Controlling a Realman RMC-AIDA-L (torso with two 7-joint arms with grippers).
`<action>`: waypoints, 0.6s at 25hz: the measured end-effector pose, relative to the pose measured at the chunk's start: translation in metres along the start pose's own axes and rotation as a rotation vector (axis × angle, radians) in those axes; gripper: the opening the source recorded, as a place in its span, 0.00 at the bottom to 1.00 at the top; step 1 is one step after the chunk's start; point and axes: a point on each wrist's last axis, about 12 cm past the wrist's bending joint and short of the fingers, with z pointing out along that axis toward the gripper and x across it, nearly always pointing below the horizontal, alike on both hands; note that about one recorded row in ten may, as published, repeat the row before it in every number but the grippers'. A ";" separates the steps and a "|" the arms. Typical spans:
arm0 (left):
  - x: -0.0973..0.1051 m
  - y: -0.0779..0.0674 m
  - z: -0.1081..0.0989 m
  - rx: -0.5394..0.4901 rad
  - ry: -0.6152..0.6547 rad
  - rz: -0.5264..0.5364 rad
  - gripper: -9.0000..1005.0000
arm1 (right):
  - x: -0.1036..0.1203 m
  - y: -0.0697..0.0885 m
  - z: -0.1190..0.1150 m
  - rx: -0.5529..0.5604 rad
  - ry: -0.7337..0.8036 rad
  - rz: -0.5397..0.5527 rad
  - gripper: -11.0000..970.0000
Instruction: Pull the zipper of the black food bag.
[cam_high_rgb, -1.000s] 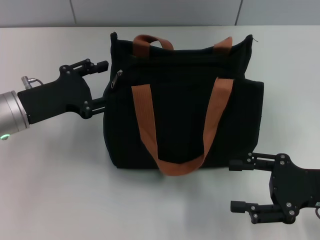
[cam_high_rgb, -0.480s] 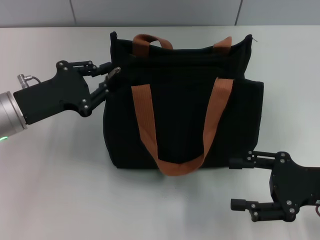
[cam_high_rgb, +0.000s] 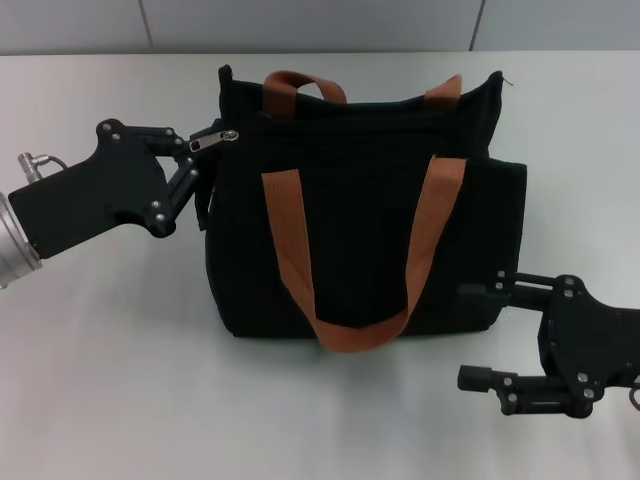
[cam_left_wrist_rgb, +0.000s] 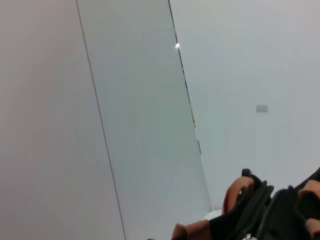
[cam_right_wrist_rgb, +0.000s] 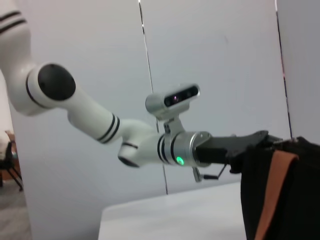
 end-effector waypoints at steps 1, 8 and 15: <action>0.000 -0.002 -0.001 0.003 -0.009 0.011 0.06 | -0.002 -0.001 0.001 -0.004 -0.008 0.009 0.78; -0.001 -0.005 0.001 0.012 -0.028 0.013 0.03 | -0.017 -0.011 0.012 -0.024 -0.105 0.127 0.78; 0.001 -0.008 0.007 0.016 -0.042 0.020 0.03 | -0.050 -0.035 0.024 -0.056 -0.211 0.357 0.78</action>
